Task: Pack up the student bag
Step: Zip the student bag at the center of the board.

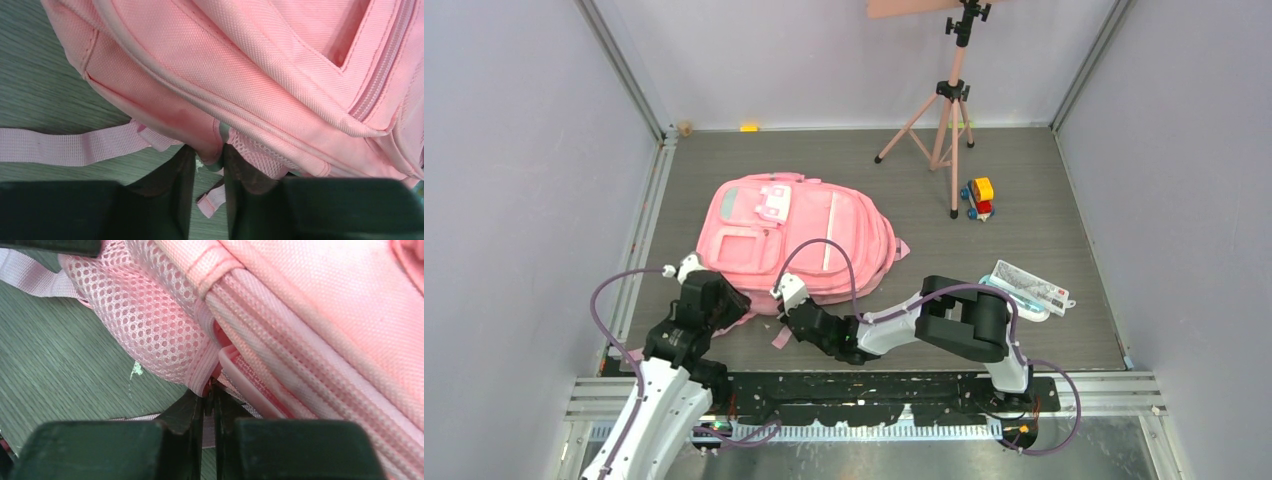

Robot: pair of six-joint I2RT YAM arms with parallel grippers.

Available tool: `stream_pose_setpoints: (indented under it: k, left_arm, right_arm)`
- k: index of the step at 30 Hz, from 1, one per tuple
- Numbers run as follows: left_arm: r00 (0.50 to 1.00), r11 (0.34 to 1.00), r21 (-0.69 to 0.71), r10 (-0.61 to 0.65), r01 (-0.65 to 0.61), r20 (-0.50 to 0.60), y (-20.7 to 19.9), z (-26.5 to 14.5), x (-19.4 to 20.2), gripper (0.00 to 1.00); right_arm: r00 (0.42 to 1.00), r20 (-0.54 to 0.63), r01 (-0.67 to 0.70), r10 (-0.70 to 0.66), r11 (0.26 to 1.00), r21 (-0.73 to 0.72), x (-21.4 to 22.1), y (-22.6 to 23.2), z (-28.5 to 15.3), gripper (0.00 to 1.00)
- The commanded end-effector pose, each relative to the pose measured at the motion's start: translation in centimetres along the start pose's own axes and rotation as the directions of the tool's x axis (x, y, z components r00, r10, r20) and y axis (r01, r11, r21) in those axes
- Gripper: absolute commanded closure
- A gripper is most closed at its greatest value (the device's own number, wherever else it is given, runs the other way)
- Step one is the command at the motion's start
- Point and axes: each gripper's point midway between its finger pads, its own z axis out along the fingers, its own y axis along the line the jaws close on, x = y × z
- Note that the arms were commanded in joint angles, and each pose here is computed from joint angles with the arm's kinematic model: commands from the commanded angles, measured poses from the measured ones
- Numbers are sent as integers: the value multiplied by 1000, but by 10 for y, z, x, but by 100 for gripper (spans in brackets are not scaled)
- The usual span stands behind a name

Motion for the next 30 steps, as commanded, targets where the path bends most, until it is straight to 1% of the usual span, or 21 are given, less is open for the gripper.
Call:
stream_pose_setpoints:
  k: [1, 2, 4, 5, 17, 23, 26, 28, 30]
  left_arm:
    - [997, 999, 33, -5, 3, 82, -10, 5, -19, 78]
    - [996, 1000, 31, -2, -1, 89, -10, 6, -20, 86]
    - [995, 999, 34, 12, -15, 95, -12, 7, -23, 97]
    - [995, 999, 37, 20, -24, 99, -13, 7, -24, 100]
    - [980, 994, 23, 103, -109, 172, -25, 4, -52, 100]
    - [960, 982, 10, 184, -191, 211, -36, 2, -73, 100]
    - [944, 964, 61, 237, -257, 228, -51, -3, -80, 100]
    - [939, 951, 90, 273, -296, 210, -58, -4, -78, 100]
    - [935, 945, 76, 299, -318, 190, -56, -3, -76, 100]
  right_arm:
    - [996, 90, -25, 22, 999, 30, -31, -5, 3, 97]
    - [996, 88, -25, 22, 999, 33, -30, -6, 2, 98]
    - [996, 86, -24, 21, 999, 37, -31, -9, -2, 99]
    - [997, 80, -23, 19, 999, 42, -28, -11, -4, 100]
    - [998, 58, -34, 31, 997, 63, -26, -20, -17, 100]
    - [1000, 6, -23, 23, 1000, -16, -17, -11, -27, 100]
    - [1000, -22, -19, 18, 998, -56, -7, -9, -30, 98]
    - [999, -22, -25, 23, 996, -84, -6, -8, -30, 97]
    - [999, -23, -29, 27, 994, -104, -6, -8, -28, 97]
